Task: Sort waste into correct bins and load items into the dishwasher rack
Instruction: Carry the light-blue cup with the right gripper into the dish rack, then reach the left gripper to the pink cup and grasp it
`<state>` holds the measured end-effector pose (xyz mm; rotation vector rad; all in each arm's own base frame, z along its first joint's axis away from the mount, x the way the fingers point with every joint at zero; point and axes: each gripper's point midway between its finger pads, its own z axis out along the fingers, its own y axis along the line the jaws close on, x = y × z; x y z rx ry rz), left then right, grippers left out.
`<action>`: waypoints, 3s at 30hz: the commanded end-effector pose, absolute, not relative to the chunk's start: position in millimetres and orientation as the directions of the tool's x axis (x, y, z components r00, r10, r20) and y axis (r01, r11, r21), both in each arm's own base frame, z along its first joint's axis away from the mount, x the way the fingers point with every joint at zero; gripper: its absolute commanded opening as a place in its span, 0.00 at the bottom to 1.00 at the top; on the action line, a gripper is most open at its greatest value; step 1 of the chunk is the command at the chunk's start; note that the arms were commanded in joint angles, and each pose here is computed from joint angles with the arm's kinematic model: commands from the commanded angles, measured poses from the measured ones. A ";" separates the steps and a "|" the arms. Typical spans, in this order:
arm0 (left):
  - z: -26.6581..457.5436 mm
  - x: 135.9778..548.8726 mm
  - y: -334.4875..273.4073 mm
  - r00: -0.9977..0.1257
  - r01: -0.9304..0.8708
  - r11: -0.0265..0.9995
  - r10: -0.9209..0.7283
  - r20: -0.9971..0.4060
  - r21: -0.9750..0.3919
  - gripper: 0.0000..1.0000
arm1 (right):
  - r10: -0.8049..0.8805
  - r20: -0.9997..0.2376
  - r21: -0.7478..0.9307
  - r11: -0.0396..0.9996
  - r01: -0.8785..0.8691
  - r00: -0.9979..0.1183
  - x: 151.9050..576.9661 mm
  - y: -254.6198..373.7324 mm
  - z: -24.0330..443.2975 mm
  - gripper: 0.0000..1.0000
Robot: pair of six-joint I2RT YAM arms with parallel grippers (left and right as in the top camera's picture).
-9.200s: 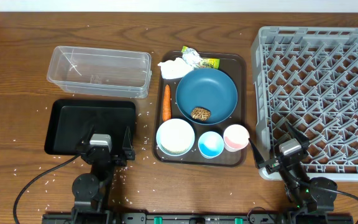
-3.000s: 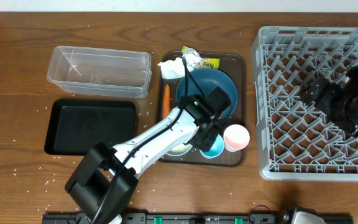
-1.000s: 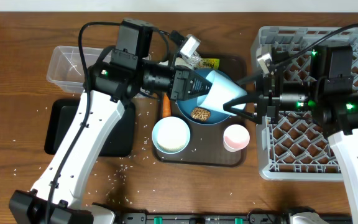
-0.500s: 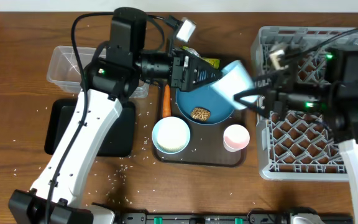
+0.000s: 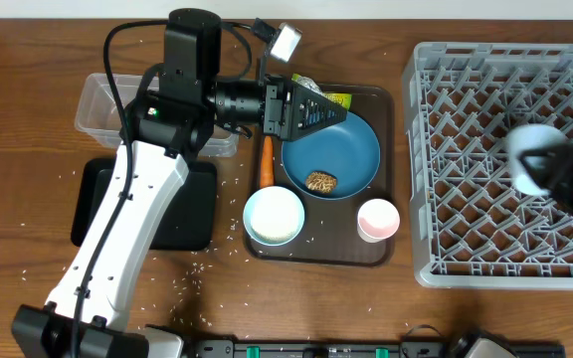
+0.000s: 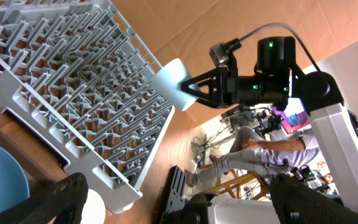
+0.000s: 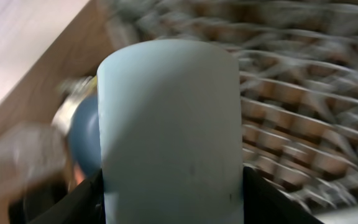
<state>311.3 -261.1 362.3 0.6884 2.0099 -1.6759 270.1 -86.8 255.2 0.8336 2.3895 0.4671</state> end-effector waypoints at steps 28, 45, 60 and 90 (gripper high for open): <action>363.4 304.2 -259.2 -0.807 0.590 0.136 0.109 -0.580 -0.796 0.94 | 0.967 0.239 0.606 -0.077 0.791 -0.089 233.1 -248.8 134.4 0.65; 321.2 306.7 -270.3 -0.755 0.649 0.331 0.175 -0.632 -0.685 0.94 | 0.919 -0.236 0.853 0.352 0.386 -0.317 278.5 -215.4 287.2 0.82; 159.0 284.5 -290.9 -0.786 0.592 0.778 0.499 -0.365 -0.212 0.78 | 0.724 -0.541 0.513 0.687 0.514 -0.428 277.6 -134.1 314.0 0.84; 151.5 278.7 -313.2 -0.819 0.568 0.773 0.496 -0.288 -0.284 0.06 | 0.660 -0.550 0.516 0.750 0.413 -0.512 278.3 -115.6 313.8 0.92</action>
